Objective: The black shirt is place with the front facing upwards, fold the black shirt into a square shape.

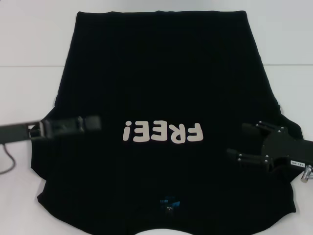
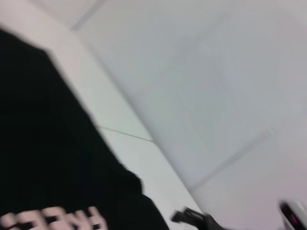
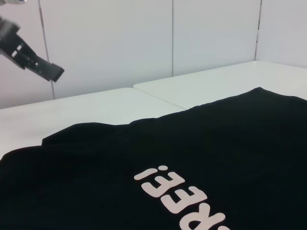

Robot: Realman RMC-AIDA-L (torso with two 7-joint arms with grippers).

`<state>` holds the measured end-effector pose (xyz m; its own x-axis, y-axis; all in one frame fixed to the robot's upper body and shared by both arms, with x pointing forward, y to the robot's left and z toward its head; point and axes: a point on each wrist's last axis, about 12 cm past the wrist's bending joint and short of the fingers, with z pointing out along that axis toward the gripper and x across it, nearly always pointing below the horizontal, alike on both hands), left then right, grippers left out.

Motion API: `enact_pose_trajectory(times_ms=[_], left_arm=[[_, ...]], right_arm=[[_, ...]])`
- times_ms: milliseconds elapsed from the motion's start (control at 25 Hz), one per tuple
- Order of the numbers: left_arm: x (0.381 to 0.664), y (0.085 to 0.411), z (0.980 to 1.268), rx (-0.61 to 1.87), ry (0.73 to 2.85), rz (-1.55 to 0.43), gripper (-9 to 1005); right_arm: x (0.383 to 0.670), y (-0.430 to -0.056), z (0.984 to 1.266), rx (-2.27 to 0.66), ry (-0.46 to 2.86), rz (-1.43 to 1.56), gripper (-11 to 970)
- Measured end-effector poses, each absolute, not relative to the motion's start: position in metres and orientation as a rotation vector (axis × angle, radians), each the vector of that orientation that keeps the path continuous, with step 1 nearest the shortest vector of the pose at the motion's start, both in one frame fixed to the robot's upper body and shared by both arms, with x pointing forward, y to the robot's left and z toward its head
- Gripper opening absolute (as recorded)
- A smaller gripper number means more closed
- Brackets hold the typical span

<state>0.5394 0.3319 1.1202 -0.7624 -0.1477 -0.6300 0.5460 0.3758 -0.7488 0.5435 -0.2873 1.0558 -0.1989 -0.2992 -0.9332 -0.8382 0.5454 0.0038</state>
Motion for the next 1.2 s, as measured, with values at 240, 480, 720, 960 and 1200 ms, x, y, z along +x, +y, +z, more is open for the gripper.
enact_pose_trajectory(times_ms=[240, 480, 720, 960, 1200], left_arm=[[0.549, 0.374, 1.125, -0.045, 2.248, -1.349, 936], [0.559, 0.394, 1.109, -0.324, 2.412, -1.109, 937], [0.563, 0.399, 1.100, -0.435, 2.431, -1.015, 937], [0.563, 0.398, 1.091, -0.478, 2.443, -0.994, 937], [0.561, 0.398, 1.084, -0.510, 2.445, -0.976, 937]], right_arm=[[0.545, -0.286, 1.058, -0.954, 1.750, 0.667, 897], [0.549, -0.282, 1.061, -0.966, 1.739, 0.669, 898], [0.551, -0.281, 1.062, -0.971, 1.734, 0.670, 897], [0.551, -0.281, 1.063, -0.973, 1.732, 0.670, 897], [0.551, -0.281, 1.063, -0.973, 1.732, 0.670, 898]])
